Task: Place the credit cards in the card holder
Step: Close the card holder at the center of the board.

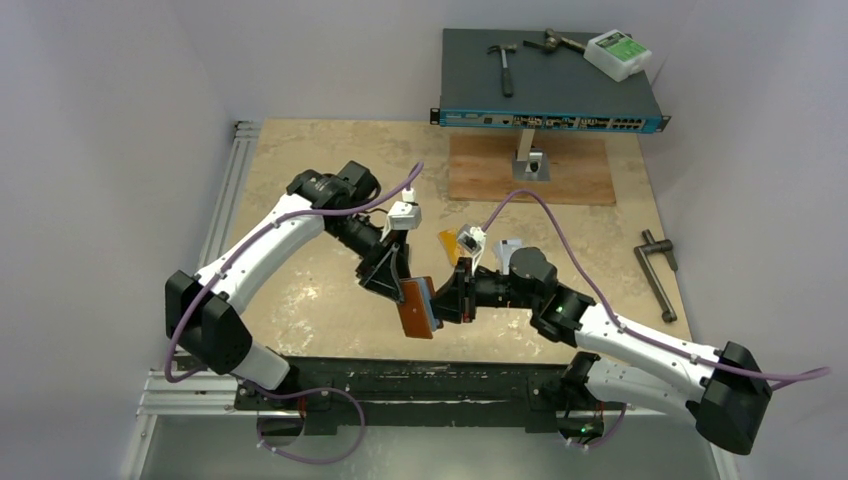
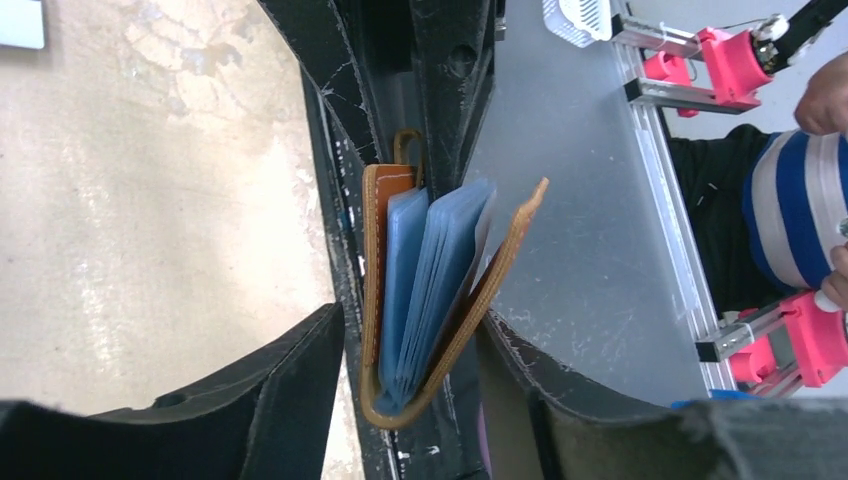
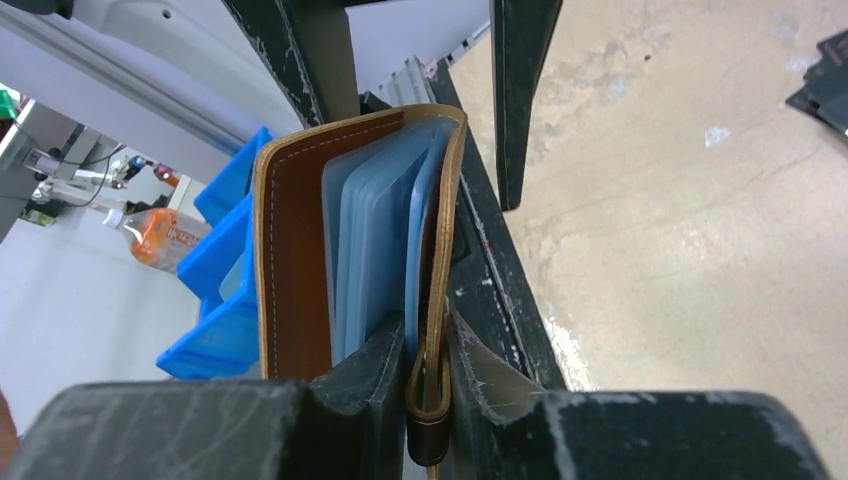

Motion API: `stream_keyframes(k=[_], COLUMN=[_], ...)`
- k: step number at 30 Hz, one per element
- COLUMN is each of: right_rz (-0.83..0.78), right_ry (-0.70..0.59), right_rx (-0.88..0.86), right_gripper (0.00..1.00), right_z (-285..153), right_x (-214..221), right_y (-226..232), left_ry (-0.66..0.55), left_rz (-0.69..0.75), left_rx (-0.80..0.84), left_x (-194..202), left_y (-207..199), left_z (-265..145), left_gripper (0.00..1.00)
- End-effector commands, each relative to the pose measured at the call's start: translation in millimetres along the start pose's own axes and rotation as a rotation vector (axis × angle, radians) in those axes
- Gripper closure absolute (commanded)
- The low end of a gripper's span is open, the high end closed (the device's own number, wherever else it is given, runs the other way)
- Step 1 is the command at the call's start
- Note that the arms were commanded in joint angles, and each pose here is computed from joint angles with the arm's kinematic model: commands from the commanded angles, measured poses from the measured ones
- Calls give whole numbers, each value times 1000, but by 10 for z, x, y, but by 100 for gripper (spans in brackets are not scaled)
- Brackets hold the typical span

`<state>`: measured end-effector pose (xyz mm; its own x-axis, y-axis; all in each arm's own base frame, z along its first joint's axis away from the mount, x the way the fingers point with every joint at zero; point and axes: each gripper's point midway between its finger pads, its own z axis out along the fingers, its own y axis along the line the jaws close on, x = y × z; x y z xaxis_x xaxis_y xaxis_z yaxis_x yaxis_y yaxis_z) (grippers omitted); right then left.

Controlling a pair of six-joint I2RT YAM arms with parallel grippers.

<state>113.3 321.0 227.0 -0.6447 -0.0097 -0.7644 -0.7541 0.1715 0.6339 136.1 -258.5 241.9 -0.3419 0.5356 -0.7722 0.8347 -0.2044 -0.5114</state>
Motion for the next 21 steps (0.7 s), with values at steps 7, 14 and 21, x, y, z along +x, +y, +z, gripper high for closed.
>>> stream_keyframes(k=[7,14,21], right_rz=[-15,39,133], right_ry=[-74,-55,-39], right_rx=[-50,-6,192], right_gripper=[67,58,57], right_z=[-24,16,-58], right_x=[-136,28,366], right_y=[130,-57,-654], left_ry=[13,41,138], left_rz=[49,1,-26], left_rx=[-19,-4,-74], left_x=[-3,82,390], left_y=[129,280,931], left_z=[32,178,384], left_gripper=[75,82,81])
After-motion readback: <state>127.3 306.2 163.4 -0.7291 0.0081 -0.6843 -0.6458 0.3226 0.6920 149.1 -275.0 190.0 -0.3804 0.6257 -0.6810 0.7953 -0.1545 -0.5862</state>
